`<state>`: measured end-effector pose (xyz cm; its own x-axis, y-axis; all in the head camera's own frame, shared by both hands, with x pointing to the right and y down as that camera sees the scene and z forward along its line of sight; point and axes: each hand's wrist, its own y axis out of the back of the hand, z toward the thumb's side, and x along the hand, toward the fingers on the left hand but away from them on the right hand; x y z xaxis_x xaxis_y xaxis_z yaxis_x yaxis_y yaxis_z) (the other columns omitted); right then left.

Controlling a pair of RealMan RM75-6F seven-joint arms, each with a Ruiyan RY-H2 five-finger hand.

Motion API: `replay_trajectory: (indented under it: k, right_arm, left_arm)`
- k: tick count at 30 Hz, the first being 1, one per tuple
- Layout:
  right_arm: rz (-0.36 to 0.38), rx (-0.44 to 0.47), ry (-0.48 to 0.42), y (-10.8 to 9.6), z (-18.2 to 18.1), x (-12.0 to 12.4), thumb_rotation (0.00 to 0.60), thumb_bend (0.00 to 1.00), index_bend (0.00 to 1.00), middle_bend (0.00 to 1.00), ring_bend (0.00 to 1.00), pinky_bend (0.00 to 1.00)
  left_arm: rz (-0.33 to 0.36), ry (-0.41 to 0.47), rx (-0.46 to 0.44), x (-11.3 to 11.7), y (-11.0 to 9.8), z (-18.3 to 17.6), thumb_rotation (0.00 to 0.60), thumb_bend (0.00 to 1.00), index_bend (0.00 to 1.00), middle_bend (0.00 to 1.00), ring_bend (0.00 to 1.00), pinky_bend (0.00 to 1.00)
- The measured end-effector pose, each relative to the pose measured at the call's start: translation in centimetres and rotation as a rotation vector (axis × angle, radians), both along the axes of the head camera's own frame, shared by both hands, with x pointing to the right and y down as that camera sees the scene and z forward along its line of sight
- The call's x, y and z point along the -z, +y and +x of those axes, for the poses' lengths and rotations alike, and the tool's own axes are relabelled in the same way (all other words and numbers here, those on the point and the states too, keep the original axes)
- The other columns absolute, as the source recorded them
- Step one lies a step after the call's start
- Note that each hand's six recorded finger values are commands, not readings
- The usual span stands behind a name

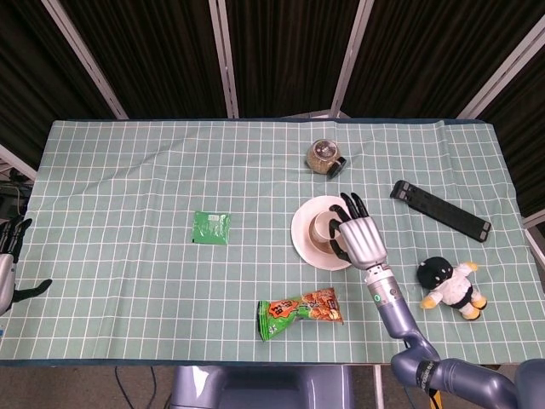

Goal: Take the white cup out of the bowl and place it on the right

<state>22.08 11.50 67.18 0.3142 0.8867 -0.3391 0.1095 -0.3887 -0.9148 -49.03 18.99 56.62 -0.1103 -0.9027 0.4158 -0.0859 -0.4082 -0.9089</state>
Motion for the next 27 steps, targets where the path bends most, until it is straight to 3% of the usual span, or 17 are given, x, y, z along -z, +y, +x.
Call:
replay_trajectory:
  k: [4,11,19,27]
  right_arm:
    - [0.064,-0.019,0.014,-0.9,1.8,2.4,0.600,0.41,0.65,0.23,0.00,0.02]
    - [0.087,-0.093,0.086,-1.7,6.1,4.2,0.600,0.40,0.65,0.23,0.00,0.02]
    - [-0.032,-0.187,0.244,-0.5,12.3,1.3,0.600,0.40,0.65,0.23,0.00,0.00]
    - [-0.110,-0.219,0.302,0.7,14.5,-0.8,0.600,0.40,0.65,0.23,0.00,0.00]
  left_arm:
    - [0.001,0.001,0.000,0.1,0.0,0.1,0.600,0.11,0.00,0.00,0.00,0.00]
    - [0.010,0.003,-0.003,0.3,0.0,0.2,0.600,0.11,0.00,0.00,0.00,0.00]
    - [0.007,-0.003,-0.012,0.2,0.1,0.6,0.600,0.11,0.00,0.00,0.00,0.00]
    - [0.002,-0.006,-0.009,0.1,0.1,0.5,0.600,0.11,0.00,0.00,0.00,0.00]
